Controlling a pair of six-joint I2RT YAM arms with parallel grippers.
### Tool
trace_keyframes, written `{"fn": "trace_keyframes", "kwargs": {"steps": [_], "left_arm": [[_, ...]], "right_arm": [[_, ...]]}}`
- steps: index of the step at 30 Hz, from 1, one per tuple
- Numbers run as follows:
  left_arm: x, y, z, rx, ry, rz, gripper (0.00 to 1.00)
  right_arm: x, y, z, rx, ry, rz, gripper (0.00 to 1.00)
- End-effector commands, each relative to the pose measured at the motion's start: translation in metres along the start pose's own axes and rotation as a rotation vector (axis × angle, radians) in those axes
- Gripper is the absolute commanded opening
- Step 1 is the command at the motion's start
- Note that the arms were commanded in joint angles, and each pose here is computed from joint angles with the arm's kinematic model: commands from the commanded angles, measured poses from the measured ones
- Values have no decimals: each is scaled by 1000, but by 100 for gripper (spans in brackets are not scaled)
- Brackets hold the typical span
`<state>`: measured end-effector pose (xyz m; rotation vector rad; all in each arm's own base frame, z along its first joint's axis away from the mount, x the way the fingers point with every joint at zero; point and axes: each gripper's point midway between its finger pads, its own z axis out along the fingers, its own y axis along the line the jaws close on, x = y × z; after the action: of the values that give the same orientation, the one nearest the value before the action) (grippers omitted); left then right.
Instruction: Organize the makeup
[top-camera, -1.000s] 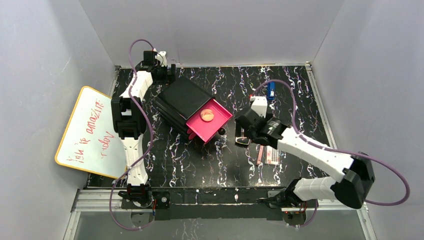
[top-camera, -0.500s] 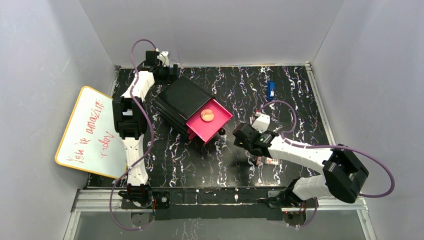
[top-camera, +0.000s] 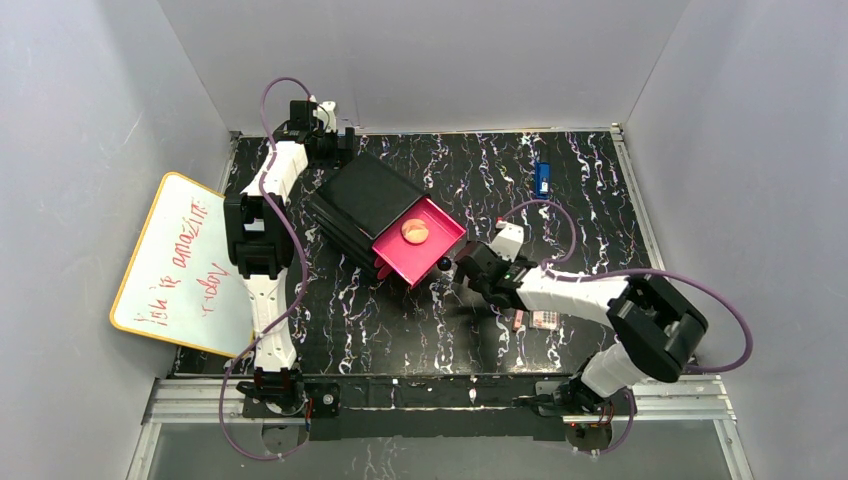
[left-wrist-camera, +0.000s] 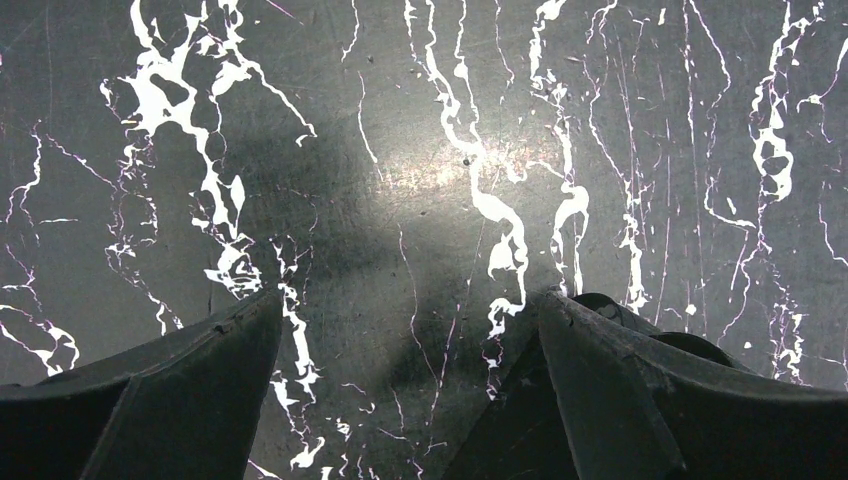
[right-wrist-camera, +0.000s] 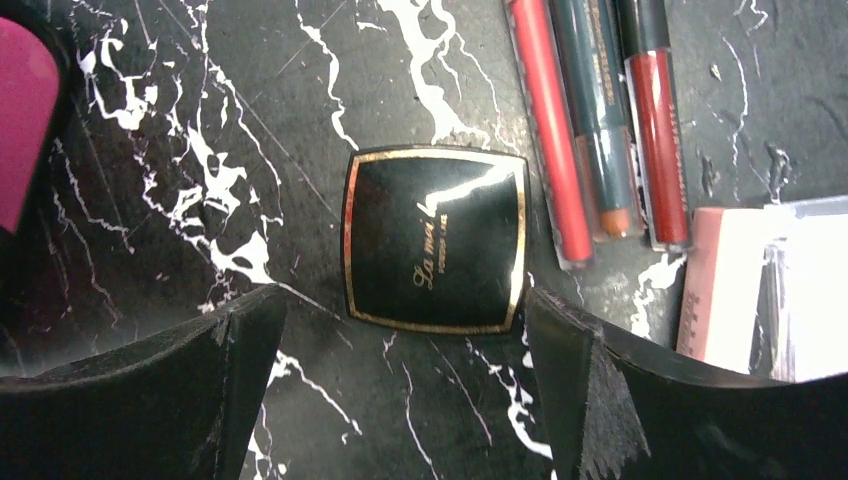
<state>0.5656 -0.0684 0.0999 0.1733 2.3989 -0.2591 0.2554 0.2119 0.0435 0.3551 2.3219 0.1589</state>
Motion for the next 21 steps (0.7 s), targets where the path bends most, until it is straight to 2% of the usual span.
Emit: {"fn": "trace_keyframes", "kwargs": {"steps": [1, 10, 15, 21], "left_arm": [[-10, -6, -8, 14, -12, 23, 97], [-9, -7, -6, 17, -7, 26, 97], [-8, -8, -6, 16, -4, 28, 97], [-7, -9, -5, 14, 0, 34, 97]], "right_arm": [[-18, 10, 7, 25, -44, -6, 97], [-15, -6, 12, 67, -48, -2, 95], [-10, -13, 17, 91, -44, -10, 88], [3, -17, 24, 100, -14, -28, 86]]}}
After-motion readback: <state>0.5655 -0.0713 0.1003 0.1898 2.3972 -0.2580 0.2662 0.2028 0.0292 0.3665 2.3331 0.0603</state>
